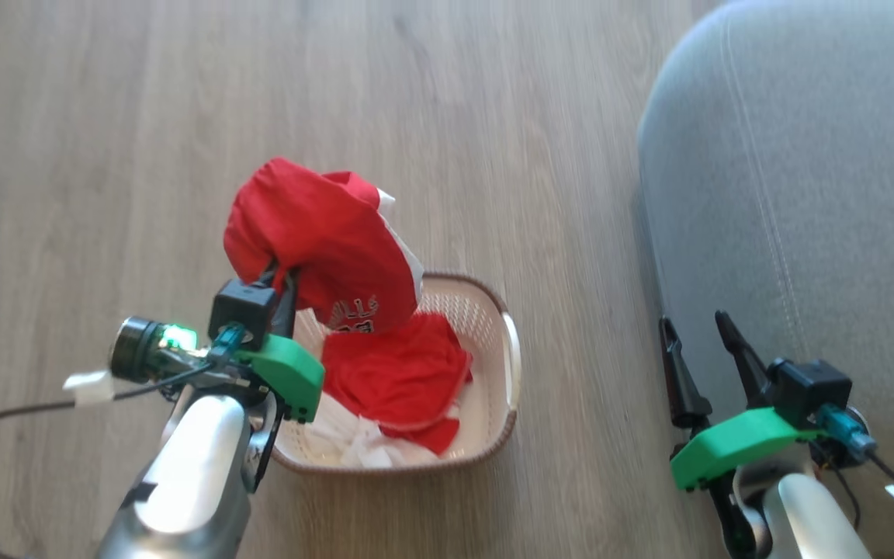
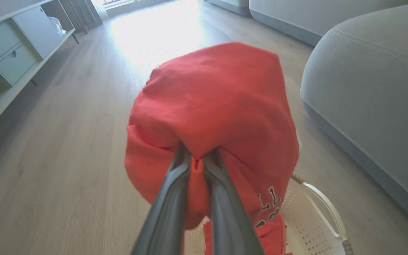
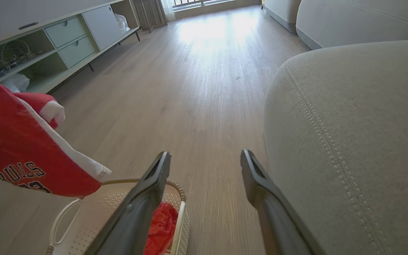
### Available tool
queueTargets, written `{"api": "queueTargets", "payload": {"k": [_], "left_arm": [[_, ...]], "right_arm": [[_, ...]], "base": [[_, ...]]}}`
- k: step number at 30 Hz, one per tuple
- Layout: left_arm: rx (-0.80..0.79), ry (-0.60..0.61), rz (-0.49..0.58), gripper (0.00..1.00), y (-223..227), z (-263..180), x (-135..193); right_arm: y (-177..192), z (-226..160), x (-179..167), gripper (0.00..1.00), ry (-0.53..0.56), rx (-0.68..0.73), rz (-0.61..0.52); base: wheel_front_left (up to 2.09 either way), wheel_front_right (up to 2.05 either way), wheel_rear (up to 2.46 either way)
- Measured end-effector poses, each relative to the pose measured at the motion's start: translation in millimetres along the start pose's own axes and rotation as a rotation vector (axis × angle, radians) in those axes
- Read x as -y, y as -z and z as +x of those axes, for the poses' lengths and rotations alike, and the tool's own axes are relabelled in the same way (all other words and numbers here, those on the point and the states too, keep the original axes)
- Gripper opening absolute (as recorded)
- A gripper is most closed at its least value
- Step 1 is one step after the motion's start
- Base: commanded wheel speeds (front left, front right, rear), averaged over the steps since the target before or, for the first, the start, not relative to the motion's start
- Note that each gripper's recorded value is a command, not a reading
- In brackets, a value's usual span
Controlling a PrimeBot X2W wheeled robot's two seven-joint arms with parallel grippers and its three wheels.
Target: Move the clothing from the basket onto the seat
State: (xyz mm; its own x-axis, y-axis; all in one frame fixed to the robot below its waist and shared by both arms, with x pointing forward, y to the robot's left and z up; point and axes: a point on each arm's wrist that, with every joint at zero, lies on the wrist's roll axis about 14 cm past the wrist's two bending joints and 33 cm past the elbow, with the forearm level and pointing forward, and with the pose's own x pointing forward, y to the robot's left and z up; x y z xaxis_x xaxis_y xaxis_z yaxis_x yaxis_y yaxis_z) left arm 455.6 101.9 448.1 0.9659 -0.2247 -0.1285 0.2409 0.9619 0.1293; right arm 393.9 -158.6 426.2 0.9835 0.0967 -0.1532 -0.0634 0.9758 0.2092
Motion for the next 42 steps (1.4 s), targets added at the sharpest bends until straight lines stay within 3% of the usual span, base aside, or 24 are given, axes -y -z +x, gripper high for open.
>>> {"api": "queueTargets", "payload": {"k": [10, 16, 21, 32, 42], "left_arm": [[0.338, -0.161, -0.076, 0.0, -110.2, -36.4, -40.0], [0.506, -0.129, -0.1, 0.0, -162.2, -55.0, -39.2], [0.538, -0.067, -0.107, 0.0, -169.1, -65.4, -25.0], [0.506, 0.137, -0.12, 0.0, -157.4, -79.8, 39.6], [0.506, 0.161, -0.133, 0.0, -157.5, -80.1, 46.8]], "right_arm": [[-22.9, -10.1, -24.0, 1.0, -0.068, 0.071, -0.008], [-38.0, -10.0, -37.6, 1.0, -0.109, 0.12, -0.02], [-45.4, -10.8, -43.3, 1.0, -0.126, 0.145, -0.023], [-44.5, -19.5, -46.9, 1.0, -0.138, 0.146, -0.033], [-44.7, -19.7, -46.6, 1.0, -0.137, 0.147, -0.032]], "base": [[0.0, 0.0, 0.0], [0.0, 0.0, 0.0], [0.0, 0.0, 0.0], [0.0, 0.0, 0.0], [0.0, 0.0, 0.0]]}}
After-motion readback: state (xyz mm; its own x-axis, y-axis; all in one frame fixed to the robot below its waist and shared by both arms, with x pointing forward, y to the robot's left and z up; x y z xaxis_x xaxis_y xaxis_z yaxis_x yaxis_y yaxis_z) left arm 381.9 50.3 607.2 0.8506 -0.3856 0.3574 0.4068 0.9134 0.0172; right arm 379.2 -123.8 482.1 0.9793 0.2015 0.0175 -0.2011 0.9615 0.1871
